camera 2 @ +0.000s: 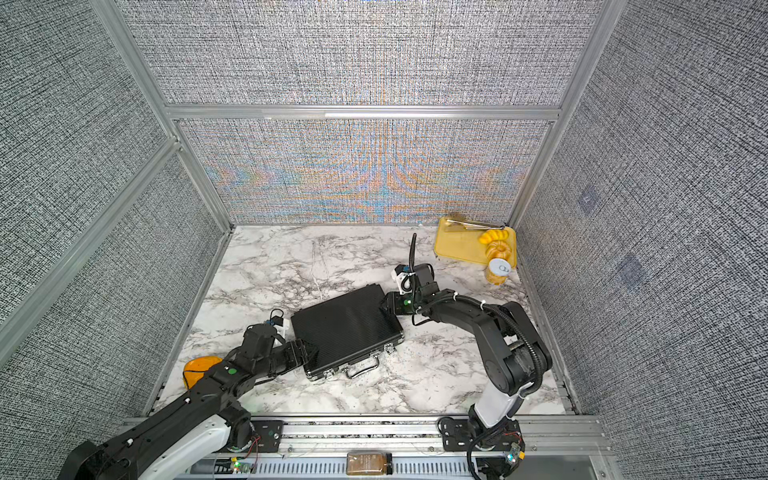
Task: Close the poker set cases
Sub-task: Adjust the poker set case at the center of the board, then fasten the fastener on the poker set case.
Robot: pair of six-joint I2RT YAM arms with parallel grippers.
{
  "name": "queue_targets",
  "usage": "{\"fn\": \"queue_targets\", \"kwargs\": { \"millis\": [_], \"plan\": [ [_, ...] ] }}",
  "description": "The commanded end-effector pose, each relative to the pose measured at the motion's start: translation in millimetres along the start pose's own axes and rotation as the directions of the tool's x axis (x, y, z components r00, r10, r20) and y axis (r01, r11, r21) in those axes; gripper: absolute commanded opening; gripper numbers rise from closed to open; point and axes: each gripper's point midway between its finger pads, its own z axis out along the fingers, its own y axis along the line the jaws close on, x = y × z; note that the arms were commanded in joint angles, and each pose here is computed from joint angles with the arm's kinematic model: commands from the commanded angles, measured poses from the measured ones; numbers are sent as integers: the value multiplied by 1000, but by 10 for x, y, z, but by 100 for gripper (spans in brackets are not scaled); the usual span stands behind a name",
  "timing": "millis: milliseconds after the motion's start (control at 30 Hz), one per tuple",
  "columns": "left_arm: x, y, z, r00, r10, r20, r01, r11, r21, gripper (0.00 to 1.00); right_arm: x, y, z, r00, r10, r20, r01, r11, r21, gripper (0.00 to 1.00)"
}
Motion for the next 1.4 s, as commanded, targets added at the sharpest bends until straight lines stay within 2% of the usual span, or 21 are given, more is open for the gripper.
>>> {"fn": "queue_targets", "kwargs": {
  "millis": [0, 333, 533, 600, 800, 900, 1067, 1167, 1367],
  "plan": [
    [-12, -12, -39, 1000, 18, -11, -18, 999, -31, 69, 595, -57, -182, 965, 138, -225, -128, 990, 55, 53],
    [-336, -114, -22, 995, 42, 88, -36, 997, -67, 69, 670, 23, -634, 965, 221, -143, -209, 973, 95, 57],
    [-568, -219, -77, 977, 116, 180, -104, 992, -72, 71, 849, 70, -772, 955, 269, -122, -258, 961, 99, 57],
    [-610, -195, -60, 974, 135, 183, -119, 988, -95, 71, 896, 81, -798, 952, 283, -114, -272, 957, 96, 57],
    [-589, -59, 84, 989, 90, 121, -70, 984, -164, 71, 994, 133, -829, 946, 307, -106, -298, 950, 93, 57],
    [-537, 33, 109, 996, 51, 72, -33, 974, -225, 66, 1024, 189, -847, 945, 312, -95, -303, 948, 91, 57],
    [-325, 161, 152, 997, 18, -72, -39, 954, -298, 60, 1064, 280, -855, 943, 325, -66, -320, 944, 82, 56],
    [-158, 212, 206, 990, -6, -138, -34, 958, -286, 56, 1122, 283, -830, 940, 336, -62, -330, 940, 91, 54],
    [67, 326, 183, 981, -26, -192, -28, 960, -277, 51, 1165, 282, -766, 939, 338, -59, -331, 938, 105, 53]
  ]
}}
